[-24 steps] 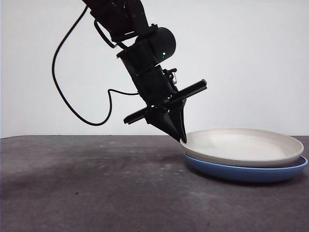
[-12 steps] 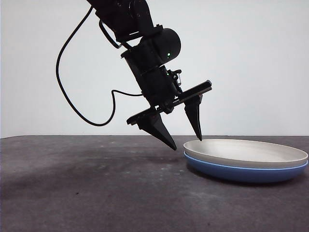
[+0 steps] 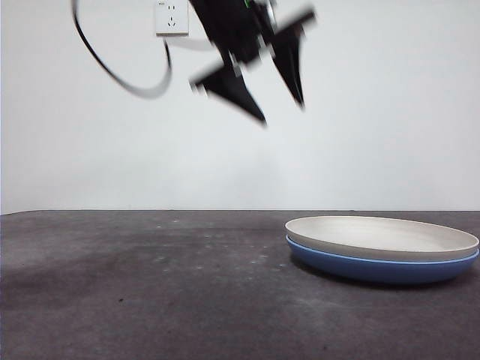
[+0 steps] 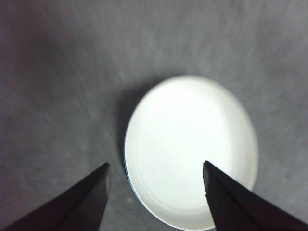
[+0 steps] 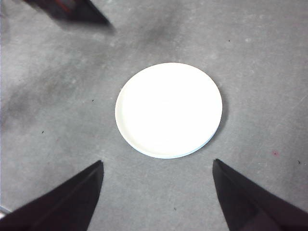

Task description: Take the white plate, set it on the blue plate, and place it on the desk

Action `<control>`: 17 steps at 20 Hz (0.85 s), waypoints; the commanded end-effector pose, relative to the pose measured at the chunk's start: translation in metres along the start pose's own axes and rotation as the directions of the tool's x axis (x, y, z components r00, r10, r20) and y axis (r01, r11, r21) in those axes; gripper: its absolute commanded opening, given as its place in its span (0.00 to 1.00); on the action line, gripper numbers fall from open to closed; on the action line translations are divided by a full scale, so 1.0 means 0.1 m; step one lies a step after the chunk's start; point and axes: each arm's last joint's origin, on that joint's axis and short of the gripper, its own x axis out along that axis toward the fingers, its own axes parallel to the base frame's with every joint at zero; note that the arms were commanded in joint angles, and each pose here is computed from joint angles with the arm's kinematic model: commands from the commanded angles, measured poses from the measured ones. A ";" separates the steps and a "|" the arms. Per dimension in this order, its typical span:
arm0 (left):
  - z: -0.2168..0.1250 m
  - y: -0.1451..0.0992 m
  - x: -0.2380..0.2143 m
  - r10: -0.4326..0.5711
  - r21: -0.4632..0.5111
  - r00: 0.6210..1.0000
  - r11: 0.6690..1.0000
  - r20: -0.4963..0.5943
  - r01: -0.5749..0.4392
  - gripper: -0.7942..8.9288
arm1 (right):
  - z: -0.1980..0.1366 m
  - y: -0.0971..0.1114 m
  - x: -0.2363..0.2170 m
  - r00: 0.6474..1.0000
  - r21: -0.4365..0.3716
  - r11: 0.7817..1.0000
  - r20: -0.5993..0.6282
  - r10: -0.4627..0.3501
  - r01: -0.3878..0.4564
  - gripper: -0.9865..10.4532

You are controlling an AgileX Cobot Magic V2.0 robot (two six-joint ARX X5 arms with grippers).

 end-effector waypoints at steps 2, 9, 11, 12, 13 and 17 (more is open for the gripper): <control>0.12 -0.01 -0.68 0.003 0.049 0.988 0.999 0.152 -0.010 0.40 | 0.04 0.01 -0.03 1.000 0.002 1.000 0.018 -0.001 0.001 0.40; -0.20 0.09 -1.49 0.047 0.059 0.974 0.996 0.220 -0.061 0.40 | 0.04 0.01 -0.03 1.000 0.000 1.000 0.017 0.000 0.000 0.40; -0.44 0.11 -1.54 0.050 0.056 0.973 0.996 0.224 -0.064 0.40 | 0.04 0.01 -0.03 1.000 0.000 1.000 0.017 -0.001 0.001 0.40; -0.60 0.13 -1.55 0.050 0.054 0.974 0.997 0.219 -0.063 0.40 | 0.04 0.01 -0.03 1.000 0.000 1.000 0.017 0.000 0.000 0.40; -0.72 0.14 -1.56 0.040 0.056 0.976 0.997 0.213 -0.053 0.40 | 0.04 0.01 -0.03 1.000 0.000 1.000 0.017 0.000 0.000 0.40; -1.22 0.12 -1.61 -0.144 0.110 0.981 0.985 0.133 0.129 0.40 | 0.05 0.01 -0.02 1.000 0.005 1.000 0.011 0.000 -0.001 0.40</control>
